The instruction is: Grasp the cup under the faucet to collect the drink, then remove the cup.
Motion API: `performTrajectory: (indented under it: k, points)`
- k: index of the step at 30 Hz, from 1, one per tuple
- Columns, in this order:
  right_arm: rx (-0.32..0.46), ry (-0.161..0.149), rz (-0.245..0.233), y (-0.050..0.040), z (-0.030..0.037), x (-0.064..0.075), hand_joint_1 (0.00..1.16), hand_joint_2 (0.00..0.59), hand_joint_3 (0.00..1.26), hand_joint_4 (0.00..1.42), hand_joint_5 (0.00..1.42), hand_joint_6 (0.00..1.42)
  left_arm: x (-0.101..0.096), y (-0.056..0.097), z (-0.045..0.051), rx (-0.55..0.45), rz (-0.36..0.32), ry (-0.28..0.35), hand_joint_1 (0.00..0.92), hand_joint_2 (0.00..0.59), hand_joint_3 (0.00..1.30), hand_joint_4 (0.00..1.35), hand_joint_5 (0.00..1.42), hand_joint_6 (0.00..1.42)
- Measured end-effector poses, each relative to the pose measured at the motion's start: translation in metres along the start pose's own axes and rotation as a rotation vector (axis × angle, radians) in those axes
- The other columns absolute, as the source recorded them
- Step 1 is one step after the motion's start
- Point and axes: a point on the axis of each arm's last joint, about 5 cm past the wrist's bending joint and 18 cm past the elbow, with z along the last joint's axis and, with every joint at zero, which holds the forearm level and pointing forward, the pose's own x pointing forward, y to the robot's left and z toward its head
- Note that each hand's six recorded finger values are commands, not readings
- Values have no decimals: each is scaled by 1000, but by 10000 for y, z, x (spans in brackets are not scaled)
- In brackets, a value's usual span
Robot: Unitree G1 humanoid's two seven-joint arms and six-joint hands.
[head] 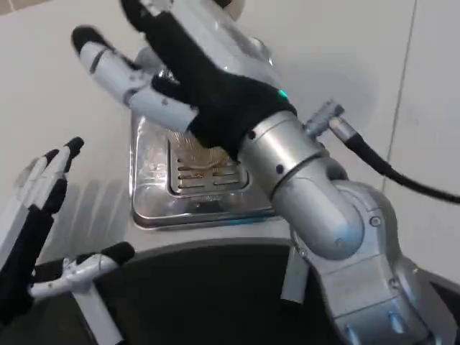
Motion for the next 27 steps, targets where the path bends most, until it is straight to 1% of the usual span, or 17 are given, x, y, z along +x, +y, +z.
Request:
performTrajectory:
  k: [1,3,7,8,9,11,14,16,20,25,27]
  points:
    - [-16,1,5,-2,10,3,6,490,0,0,0,0,21,-19,3,-2,7,3,110,35,0,0,0,0]
    - [-49,7,14,1,32,6,0,496,0,0,0,0,63,-53,6,-8,18,7,76,36,0,0,0,0]
    - [-111,18,26,-14,68,18,0,501,0,0,0,0,155,-67,10,13,52,12,65,36,0,0,0,0]
    - [-119,21,28,-16,72,19,0,512,0,0,0,0,171,-70,15,12,61,11,48,35,0,0,0,0]
    - [-130,24,29,-18,76,20,0,514,0,0,0,0,193,-75,22,9,72,10,32,36,0,0,0,0]
    - [-152,29,30,-17,84,21,0,514,0,0,0,0,247,-82,38,3,86,1,9,21,0,0,0,0]
    - [-169,33,40,-22,93,24,0,516,0,0,0,0,334,-95,66,-13,98,-18,7,18,0,0,0,0]
    - [-176,34,47,-28,96,29,0,517,0,0,0,0,388,-92,76,-34,108,-26,35,12,0,0,0,0]
    - [-187,35,45,-34,94,34,0,518,0,0,0,0,480,-102,85,-62,117,-28,126,24,0,0,0,0]
    - [-187,37,37,-40,93,41,0,521,0,0,0,0,574,-180,118,-119,101,-28,259,39,0,0,0,0]
    - [-188,39,34,-39,95,45,1,525,0,0,0,0,594,-208,132,-143,95,-29,280,41,0,0,0,0]
